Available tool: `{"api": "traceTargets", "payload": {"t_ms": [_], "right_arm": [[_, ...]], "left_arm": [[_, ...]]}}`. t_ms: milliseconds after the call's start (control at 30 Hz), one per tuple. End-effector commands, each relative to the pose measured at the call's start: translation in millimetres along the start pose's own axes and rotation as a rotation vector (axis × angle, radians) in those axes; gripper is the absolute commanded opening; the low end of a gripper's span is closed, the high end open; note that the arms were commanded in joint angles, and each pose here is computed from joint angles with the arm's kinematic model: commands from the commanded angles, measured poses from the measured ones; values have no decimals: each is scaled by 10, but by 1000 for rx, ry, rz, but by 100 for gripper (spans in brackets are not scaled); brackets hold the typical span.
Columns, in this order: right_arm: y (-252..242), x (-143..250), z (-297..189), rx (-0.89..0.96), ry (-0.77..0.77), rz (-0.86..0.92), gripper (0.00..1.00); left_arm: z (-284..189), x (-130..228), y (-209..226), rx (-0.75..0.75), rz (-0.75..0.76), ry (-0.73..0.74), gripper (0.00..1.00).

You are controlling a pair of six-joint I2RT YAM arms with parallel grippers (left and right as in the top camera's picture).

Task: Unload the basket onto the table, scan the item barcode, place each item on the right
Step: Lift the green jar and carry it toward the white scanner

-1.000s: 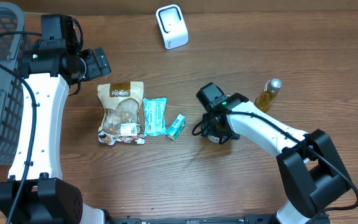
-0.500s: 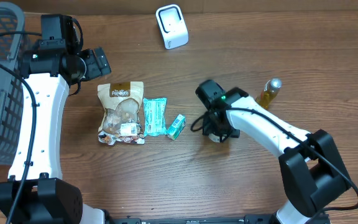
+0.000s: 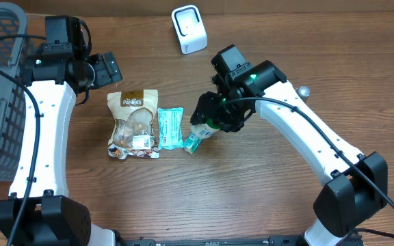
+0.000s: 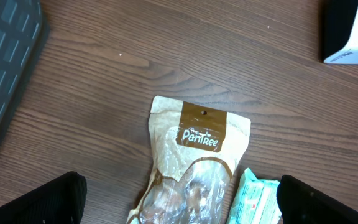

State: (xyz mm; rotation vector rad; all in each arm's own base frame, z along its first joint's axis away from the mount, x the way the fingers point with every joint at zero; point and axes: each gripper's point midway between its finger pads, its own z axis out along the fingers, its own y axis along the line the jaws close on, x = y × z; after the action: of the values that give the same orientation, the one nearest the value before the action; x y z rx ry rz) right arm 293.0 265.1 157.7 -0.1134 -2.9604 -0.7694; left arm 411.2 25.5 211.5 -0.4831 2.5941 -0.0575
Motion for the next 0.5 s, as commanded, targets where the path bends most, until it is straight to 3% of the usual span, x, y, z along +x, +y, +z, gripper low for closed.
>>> {"api": "traceTargets", "payload": {"t_ms": [0, 333, 467], "right_arm": [[333, 257, -124, -179, 136, -5, 58], [600, 662, -308, -363, 367, 55, 56], [735, 710, -393, -448, 413, 52, 60]], "left_arm": [[-27, -22, -25, 0, 14, -11, 100], [-27, -22, -24, 0, 13, -11, 100], [-27, -22, -25, 0, 14, -11, 100]]}}
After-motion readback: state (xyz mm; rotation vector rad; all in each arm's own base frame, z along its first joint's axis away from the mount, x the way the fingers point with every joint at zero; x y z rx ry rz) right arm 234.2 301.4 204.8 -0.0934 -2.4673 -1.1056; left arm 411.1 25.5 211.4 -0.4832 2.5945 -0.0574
